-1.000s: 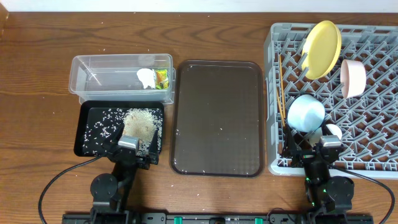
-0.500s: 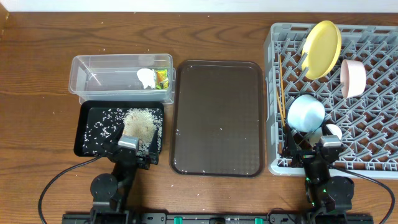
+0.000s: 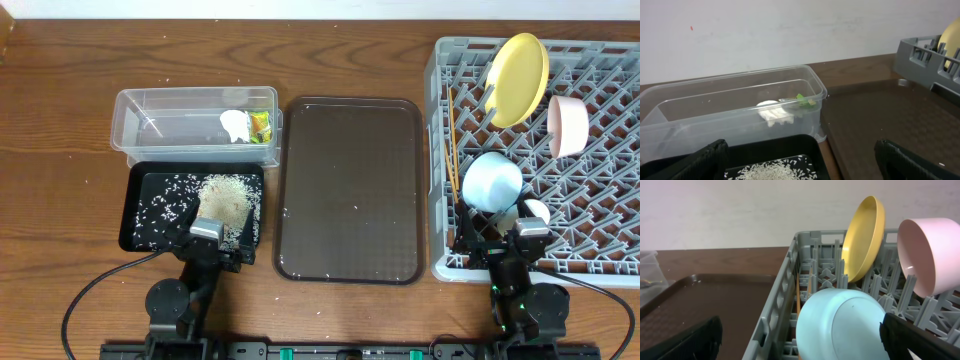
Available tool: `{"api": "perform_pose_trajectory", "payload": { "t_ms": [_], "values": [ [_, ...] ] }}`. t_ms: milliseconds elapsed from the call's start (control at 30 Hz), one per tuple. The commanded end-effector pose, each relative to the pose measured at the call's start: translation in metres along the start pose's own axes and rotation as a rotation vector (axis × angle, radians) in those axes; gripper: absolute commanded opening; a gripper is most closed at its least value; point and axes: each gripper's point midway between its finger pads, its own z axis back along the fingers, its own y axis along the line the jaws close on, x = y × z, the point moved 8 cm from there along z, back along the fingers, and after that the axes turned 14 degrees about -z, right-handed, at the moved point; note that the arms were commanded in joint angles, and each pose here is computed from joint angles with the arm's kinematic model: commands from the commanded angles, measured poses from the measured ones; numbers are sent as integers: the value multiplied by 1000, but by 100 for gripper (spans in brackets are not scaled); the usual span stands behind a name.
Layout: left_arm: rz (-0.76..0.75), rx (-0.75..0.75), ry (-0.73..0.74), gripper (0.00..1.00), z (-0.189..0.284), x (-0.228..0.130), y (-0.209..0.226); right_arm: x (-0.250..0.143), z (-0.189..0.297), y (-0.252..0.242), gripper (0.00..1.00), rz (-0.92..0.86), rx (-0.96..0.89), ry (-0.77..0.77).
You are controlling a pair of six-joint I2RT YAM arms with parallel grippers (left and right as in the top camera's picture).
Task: Sort waste into correct bins and load items into the dishwasher rack
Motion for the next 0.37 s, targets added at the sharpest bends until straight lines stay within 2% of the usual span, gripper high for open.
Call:
{"api": "perform_pose_trajectory", "payload": {
  "t_ms": [0, 333],
  "values": [
    [-2, 21, 50, 95, -2, -14, 0, 0, 0, -3, 99, 2, -19, -8],
    [-2, 59, 66, 95, -1, -16, 3, 0, 0, -3, 99, 2, -19, -8]
  ]
}}
